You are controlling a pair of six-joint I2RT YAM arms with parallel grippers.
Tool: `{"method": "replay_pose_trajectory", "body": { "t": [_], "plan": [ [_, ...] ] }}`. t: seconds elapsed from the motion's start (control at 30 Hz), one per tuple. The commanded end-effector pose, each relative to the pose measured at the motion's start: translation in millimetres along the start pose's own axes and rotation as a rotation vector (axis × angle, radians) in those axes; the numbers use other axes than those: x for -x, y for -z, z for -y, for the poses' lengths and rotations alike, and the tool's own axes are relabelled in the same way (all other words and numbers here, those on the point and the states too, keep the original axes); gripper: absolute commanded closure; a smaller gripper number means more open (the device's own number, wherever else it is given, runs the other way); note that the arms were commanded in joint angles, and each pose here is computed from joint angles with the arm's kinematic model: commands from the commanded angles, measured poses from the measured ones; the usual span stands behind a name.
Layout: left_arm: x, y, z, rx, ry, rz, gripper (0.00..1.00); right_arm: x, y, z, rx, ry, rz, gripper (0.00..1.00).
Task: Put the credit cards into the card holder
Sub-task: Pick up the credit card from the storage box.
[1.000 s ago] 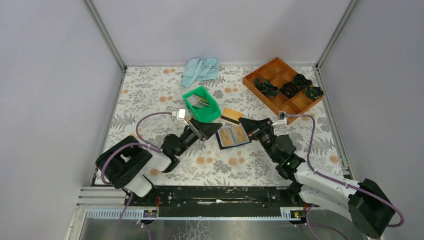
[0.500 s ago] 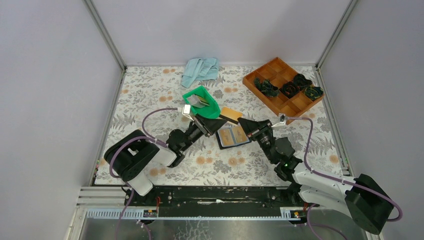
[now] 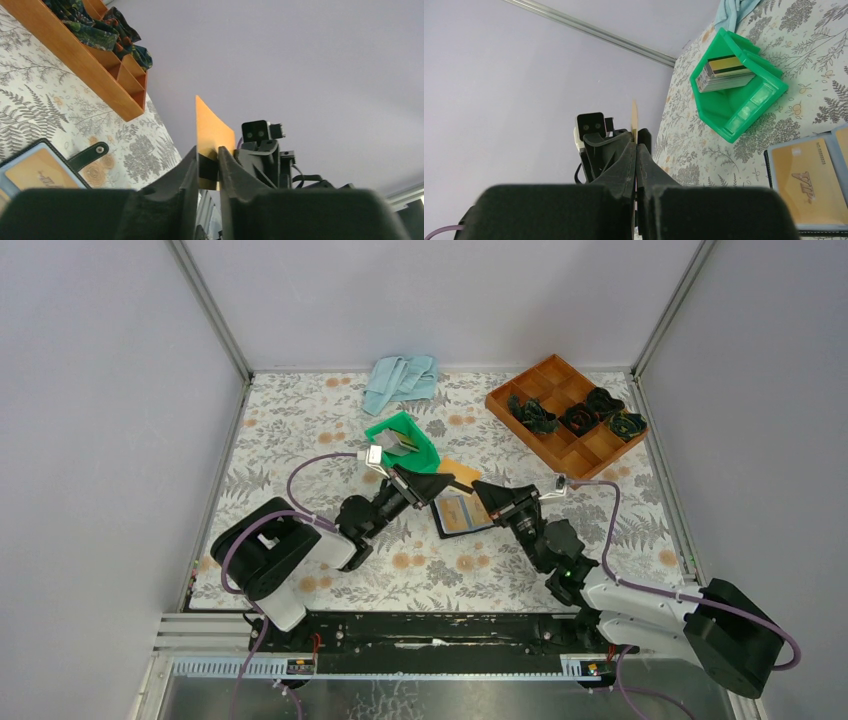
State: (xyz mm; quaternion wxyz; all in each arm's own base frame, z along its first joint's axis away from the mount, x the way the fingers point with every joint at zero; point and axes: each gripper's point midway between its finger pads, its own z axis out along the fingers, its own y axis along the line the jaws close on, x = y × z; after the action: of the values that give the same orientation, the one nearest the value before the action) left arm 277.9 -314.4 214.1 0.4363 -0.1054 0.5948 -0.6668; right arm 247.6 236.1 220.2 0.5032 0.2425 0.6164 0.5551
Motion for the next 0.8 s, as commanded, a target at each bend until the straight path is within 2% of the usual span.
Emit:
{"method": "replay_pose_trajectory", "body": {
  "t": [0.0,0.07,0.1,0.27,0.3,0.43,0.5,0.67,0.77],
  "plan": [
    [8,-4,19,-0.076,-0.015,0.038,0.81,12,-1,-15,0.045,-0.050,0.072,1.00],
    [9,-2,16,-0.066,-0.018,0.044,0.90,10,-1,-13,0.042,-0.053,0.071,1.00],
    [9,-2,17,-0.066,-0.020,0.047,0.99,9,0,-13,0.043,-0.054,0.070,1.00],
    [10,-1,17,-0.070,-0.029,0.040,1.00,5,1,-13,0.047,-0.037,0.054,0.98],
    [12,0,17,-0.072,-0.033,0.035,1.00,5,2,-13,0.050,-0.026,0.048,0.94],
    [21,8,16,-0.081,-0.049,0.022,1.00,8,10,-10,0.025,0.062,0.033,0.58],
    [22,10,17,-0.096,-0.051,-0.015,1.00,12,14,-10,0.001,0.153,0.024,0.47],
    [25,19,16,-0.129,-0.045,-0.119,1.00,34,23,-18,-0.092,0.442,-0.005,0.31],
    [16,22,18,-0.157,-0.028,-0.222,1.00,41,18,-24,-0.120,0.577,-0.059,0.30]
  ]
}}
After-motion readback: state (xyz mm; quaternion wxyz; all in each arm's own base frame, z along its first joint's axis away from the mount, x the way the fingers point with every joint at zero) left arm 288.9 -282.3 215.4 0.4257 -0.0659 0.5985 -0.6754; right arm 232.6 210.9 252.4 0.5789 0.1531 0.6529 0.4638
